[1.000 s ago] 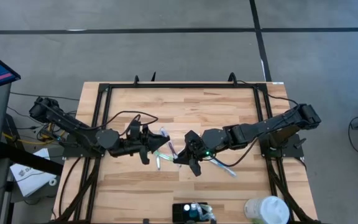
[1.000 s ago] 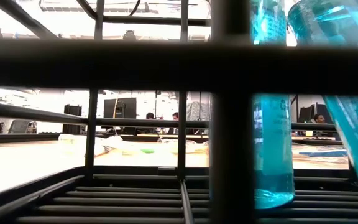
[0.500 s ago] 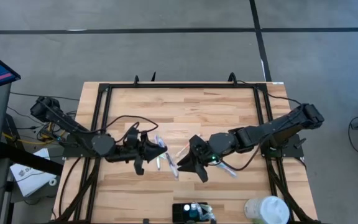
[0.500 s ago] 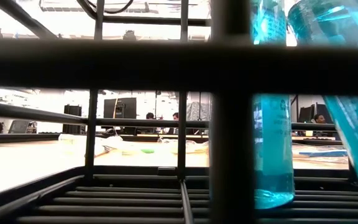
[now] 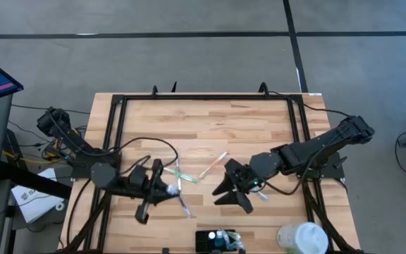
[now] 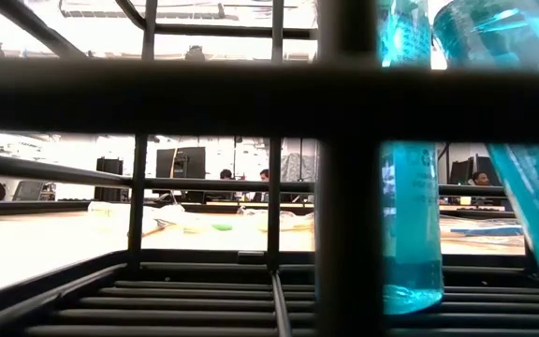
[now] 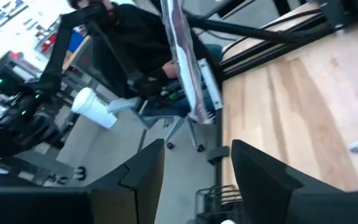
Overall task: Pick & Place toothbrushing station
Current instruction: Put the bottom purple toothbrush into the black mesh organizer
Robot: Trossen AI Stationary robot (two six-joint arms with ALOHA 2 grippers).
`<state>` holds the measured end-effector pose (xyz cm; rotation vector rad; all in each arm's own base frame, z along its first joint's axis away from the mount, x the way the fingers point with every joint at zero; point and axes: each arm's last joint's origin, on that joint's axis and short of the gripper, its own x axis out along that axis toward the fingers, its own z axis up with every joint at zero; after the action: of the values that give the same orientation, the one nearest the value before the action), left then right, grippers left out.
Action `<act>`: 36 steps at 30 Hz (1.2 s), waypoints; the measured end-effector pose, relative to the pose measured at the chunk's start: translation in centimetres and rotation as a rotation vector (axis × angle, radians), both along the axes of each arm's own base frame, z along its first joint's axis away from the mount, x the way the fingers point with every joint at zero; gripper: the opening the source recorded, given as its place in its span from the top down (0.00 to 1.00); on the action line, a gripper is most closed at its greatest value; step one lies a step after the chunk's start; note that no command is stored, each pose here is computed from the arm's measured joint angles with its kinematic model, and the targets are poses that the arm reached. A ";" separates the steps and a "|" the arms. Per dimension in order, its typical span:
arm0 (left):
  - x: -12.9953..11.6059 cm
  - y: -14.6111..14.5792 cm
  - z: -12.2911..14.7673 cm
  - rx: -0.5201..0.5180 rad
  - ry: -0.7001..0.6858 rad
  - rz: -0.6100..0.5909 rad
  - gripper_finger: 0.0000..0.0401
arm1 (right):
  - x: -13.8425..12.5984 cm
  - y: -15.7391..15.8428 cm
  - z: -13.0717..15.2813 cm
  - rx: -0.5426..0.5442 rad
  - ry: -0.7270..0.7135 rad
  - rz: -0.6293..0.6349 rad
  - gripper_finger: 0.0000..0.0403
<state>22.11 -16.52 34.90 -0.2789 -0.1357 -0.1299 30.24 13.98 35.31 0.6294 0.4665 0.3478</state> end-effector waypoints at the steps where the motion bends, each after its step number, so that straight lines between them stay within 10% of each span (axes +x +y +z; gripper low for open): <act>1: 0.0 -0.4 0.2 0.030 0.008 0.001 0.99 | -0.2 0.3 0.1 0.002 -0.004 0.011 0.56; 36: 7.0 -12.4 -7.4 0.277 0.195 -0.071 0.99 | -4.5 6.9 1.9 0.107 -0.121 0.141 0.60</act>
<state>29.09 -28.92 27.49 -0.0193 0.0858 -0.1892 25.74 20.91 37.20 0.6763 0.3789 0.5444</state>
